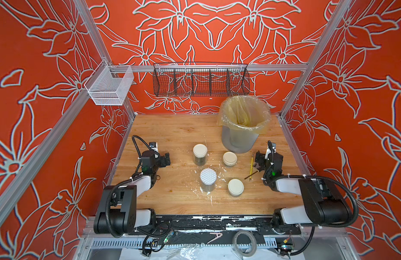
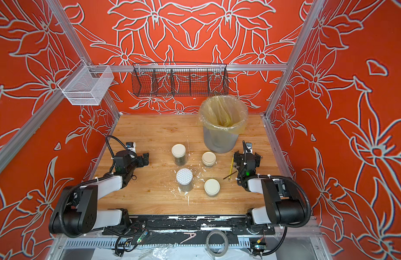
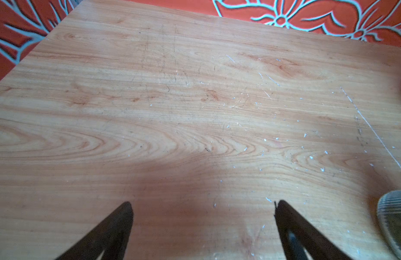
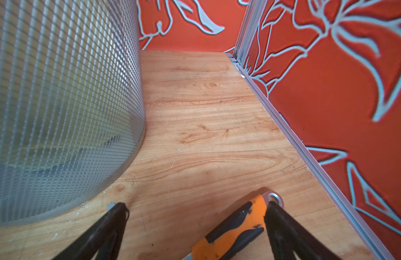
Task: Empty moldy tea leaves from jars
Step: Pick up the jar from the center of the board, then unscrew the lid from the jar.
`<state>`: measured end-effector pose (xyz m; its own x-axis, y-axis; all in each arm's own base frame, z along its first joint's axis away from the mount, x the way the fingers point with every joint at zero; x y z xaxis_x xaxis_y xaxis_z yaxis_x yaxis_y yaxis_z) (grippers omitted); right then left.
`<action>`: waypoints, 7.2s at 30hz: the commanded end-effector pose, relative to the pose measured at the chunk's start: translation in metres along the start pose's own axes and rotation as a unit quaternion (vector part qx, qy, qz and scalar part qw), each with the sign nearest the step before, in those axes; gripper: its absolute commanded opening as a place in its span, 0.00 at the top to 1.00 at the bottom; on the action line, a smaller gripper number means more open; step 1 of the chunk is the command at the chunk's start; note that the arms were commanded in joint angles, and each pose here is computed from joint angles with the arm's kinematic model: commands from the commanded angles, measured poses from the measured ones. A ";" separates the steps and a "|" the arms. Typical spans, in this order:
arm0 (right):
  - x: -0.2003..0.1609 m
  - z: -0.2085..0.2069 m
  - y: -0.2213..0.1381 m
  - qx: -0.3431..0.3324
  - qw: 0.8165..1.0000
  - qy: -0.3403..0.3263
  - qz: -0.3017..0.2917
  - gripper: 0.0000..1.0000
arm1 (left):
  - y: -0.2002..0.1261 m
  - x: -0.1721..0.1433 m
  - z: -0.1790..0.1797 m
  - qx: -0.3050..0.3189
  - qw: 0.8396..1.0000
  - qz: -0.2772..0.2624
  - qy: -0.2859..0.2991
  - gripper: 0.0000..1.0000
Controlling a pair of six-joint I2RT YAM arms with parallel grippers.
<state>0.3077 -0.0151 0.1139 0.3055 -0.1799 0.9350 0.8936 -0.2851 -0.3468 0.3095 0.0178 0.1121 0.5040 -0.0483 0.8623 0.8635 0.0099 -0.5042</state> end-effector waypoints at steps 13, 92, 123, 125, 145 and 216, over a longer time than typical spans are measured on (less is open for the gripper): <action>0.039 -0.003 -0.033 0.000 1.000 0.022 -0.009 0.03 | -0.012 0.023 0.003 0.026 1.000 0.007 0.002 0.03; 0.126 0.151 -0.198 0.502 0.848 0.050 0.166 0.03 | -0.054 0.147 -0.221 -0.156 0.961 0.210 0.088 0.54; 0.091 0.234 -0.195 0.710 0.684 -0.157 -0.056 0.02 | -0.200 0.237 -0.206 -0.421 0.906 -0.009 -0.033 0.89; 0.090 0.239 -0.191 0.705 0.691 -0.149 -0.056 0.05 | -0.198 0.236 -0.206 -0.420 0.907 -0.006 -0.034 0.89; 0.103 0.235 -0.177 0.624 0.753 -0.169 -0.121 0.54 | -0.172 0.223 -0.220 -0.408 0.904 0.097 -0.082 0.88; 0.144 0.211 -0.233 0.660 0.710 -0.119 -0.215 0.87 | -0.208 0.256 -0.217 -0.591 0.772 -0.049 0.227 0.16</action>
<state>0.2231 0.2251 0.3083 -0.0705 -0.0488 0.9963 0.4536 0.8880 0.0756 0.2604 -0.2127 0.4213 0.1548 -0.3477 0.9247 0.1822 -0.9099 -0.3727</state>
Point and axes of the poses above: each gripper's point midway between its finger pads, its own y axis out along the fingers, its own z axis along the line the jaws close on, x = y × z, the point moved 6 cm from there along -y, back along the fingers, and after that the axes turned 11 degrees about y, right-handed, at the moved point
